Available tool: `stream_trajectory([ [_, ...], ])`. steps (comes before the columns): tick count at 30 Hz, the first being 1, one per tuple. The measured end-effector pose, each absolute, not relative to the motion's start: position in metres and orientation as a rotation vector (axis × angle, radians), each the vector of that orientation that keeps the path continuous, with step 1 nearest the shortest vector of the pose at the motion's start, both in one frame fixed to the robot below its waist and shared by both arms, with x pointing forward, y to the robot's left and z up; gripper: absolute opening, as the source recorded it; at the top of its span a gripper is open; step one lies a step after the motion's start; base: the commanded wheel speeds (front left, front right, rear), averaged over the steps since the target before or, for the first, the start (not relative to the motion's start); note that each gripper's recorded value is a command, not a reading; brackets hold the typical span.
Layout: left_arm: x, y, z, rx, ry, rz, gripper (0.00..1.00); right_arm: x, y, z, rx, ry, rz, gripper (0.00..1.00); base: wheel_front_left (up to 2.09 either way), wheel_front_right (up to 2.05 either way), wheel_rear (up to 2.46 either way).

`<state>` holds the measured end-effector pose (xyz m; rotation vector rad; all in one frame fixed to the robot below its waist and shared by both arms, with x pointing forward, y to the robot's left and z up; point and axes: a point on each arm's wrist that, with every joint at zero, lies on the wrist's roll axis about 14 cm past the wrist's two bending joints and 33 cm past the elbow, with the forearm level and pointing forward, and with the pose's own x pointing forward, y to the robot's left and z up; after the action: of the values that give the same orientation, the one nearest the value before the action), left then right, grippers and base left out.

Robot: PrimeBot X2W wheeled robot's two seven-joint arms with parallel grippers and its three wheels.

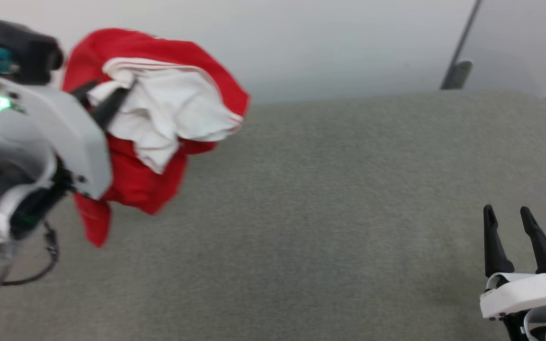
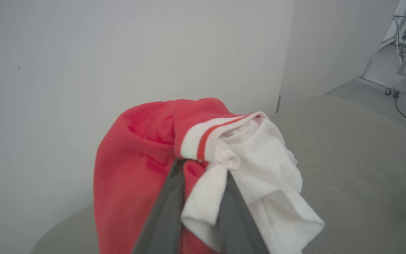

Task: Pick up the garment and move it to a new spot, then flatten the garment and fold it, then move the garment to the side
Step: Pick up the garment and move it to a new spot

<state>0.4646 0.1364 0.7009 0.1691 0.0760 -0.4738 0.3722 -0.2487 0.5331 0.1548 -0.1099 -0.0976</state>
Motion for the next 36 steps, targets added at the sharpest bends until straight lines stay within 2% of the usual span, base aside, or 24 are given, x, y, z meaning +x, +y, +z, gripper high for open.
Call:
stream_trajectory([
  [7,0.473,0.066,0.657,0.177,0.17,-0.644,0.0,0.363,-0.271,0.522,0.162,-0.097,-0.181,1.0,0.0,0.0,0.0],
  [14,0.475,0.026,0.573,0.155,0.375,-0.743,0.0,0.364,-0.277,0.505,0.171,-0.06,-0.222,1.0,0.0,0.0,0.0],
  [25,0.461,0.017,0.448,0.143,0.71,-0.783,0.0,0.373,-0.276,0.485,0.179,-0.013,-0.235,1.0,0.0,0.0,0.0],
  [36,0.447,0.013,0.4,0.184,0.846,-0.817,0.0,0.382,-0.27,0.478,0.19,-0.002,-0.218,1.0,0.0,0.0,0.0],
])
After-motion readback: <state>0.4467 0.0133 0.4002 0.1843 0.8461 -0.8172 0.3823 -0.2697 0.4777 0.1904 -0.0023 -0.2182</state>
